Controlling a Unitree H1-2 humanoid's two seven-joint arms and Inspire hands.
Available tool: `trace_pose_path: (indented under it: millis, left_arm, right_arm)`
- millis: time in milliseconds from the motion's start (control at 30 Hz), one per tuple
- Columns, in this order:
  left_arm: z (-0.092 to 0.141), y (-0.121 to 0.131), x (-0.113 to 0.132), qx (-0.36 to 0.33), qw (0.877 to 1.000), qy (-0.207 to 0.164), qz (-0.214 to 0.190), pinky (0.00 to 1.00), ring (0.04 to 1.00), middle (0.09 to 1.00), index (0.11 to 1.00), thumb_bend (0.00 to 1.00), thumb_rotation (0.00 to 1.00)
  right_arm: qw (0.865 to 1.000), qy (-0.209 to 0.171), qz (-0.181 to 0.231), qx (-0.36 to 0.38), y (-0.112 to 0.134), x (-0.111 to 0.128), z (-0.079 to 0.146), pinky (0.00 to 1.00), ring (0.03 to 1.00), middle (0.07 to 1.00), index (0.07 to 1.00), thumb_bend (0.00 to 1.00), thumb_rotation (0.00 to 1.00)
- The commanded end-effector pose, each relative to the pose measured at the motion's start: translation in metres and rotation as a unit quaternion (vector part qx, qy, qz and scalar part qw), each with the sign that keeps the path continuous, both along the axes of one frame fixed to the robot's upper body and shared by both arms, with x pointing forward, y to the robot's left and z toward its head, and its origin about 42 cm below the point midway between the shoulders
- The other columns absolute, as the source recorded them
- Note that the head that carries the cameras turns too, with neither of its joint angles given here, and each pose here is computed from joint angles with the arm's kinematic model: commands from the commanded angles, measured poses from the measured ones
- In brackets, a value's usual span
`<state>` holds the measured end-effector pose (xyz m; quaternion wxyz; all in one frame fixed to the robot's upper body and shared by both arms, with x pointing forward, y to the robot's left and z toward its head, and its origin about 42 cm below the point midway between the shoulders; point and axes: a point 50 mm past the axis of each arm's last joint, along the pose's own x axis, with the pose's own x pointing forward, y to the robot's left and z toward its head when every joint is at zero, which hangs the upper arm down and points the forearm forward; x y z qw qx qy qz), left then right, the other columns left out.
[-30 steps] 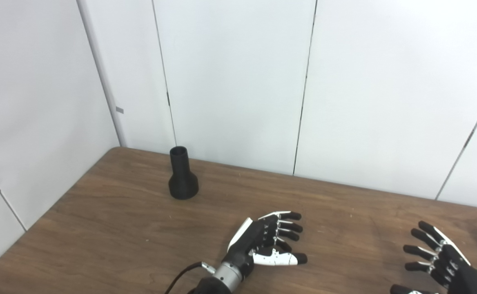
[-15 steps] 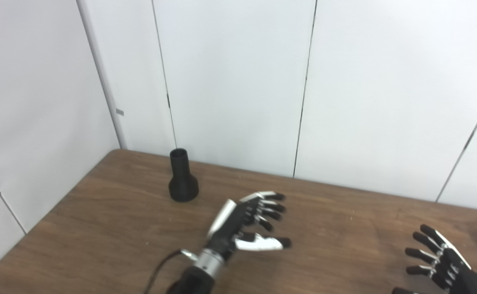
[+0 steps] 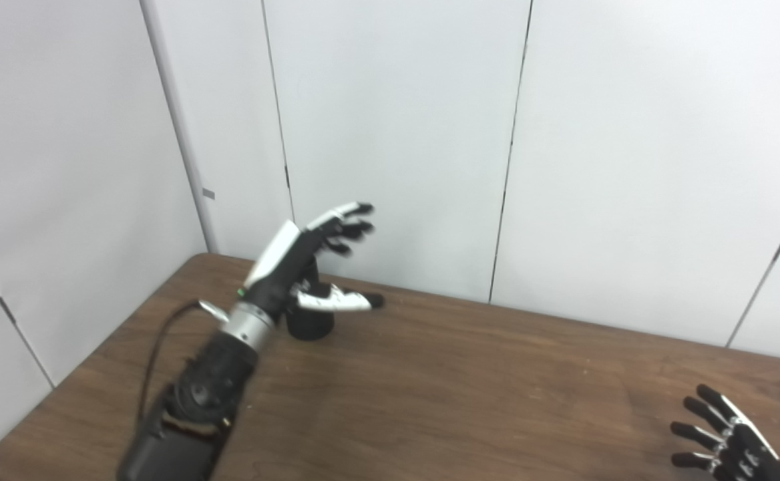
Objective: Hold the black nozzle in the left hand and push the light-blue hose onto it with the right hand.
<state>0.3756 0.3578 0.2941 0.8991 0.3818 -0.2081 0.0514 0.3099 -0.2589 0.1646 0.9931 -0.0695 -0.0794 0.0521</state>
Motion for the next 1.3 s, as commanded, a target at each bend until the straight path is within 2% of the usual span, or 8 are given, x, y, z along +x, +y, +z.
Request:
trace_pose_path:
  millis: [0, 167, 300, 500, 667, 833, 1000, 1267]
  left_arm:
    - [0.035, 0.01, 0.003, 0.044, 0.996, -0.071, 0.031, 0.76, 0.864, 0.846, 0.852, 0.78, 0.17]
    - [0.052, 0.02, 0.004, 0.103, 0.982, -0.104, 0.123, 0.81, 0.905, 0.883, 0.864, 0.79, 0.15]
    - [0.052, 0.028, 0.006, 0.106, 0.975, -0.09, 0.174, 0.87, 0.947, 0.916, 0.874, 0.84, 0.2]
    - [0.043, 0.037, 0.01, 0.1, 0.968, -0.002, 0.23, 0.95, 0.999, 0.985, 0.94, 0.98, 0.27]
    - [0.024, 0.049, 0.017, 0.099, 0.953, 0.09, 0.27, 1.0, 1.0, 0.966, 0.993, 1.0, 0.41]
    - [0.006, 0.053, 0.021, 0.097, 0.946, 0.151, 0.269, 1.0, 1.0, 0.931, 0.998, 1.0, 0.45]
    - [-0.012, 0.061, 0.027, 0.091, 0.939, 0.205, 0.26, 1.0, 1.0, 0.958, 0.985, 1.0, 0.45]
    - [-0.021, 0.056, 0.028, 0.091, 0.934, 0.254, 0.232, 1.0, 1.0, 0.984, 0.974, 1.0, 0.45]
  right_arm:
    - [0.999, -0.047, 0.012, -0.001, -0.001, 0.009, 0.019, 0.61, 0.779, 0.881, 0.911, 0.63, 0.0]
    - [0.999, -0.046, 0.014, -0.002, -0.003, 0.012, 0.018, 0.61, 0.778, 0.877, 0.914, 0.62, 0.0]
    - [0.999, -0.046, 0.015, 0.001, -0.004, 0.012, 0.02, 0.61, 0.778, 0.872, 0.916, 0.62, 0.0]
    - [0.999, -0.048, 0.015, 0.003, -0.003, 0.012, 0.021, 0.61, 0.775, 0.872, 0.916, 0.62, 0.0]
    - [0.999, -0.051, 0.012, 0.004, -0.005, 0.012, 0.022, 0.61, 0.77, 0.87, 0.914, 0.61, 0.0]
    - [0.999, -0.051, 0.009, 0.0, -0.005, 0.011, 0.024, 0.6, 0.754, 0.867, 0.908, 0.6, 0.0]
    - [0.999, -0.052, 0.006, -0.007, -0.006, 0.009, 0.025, 0.62, 0.744, 0.868, 0.908, 0.56, 0.0]
    - [0.999, -0.052, 0.006, -0.01, -0.006, 0.01, 0.025, 0.6, 0.742, 0.868, 0.91, 0.54, 0.06]
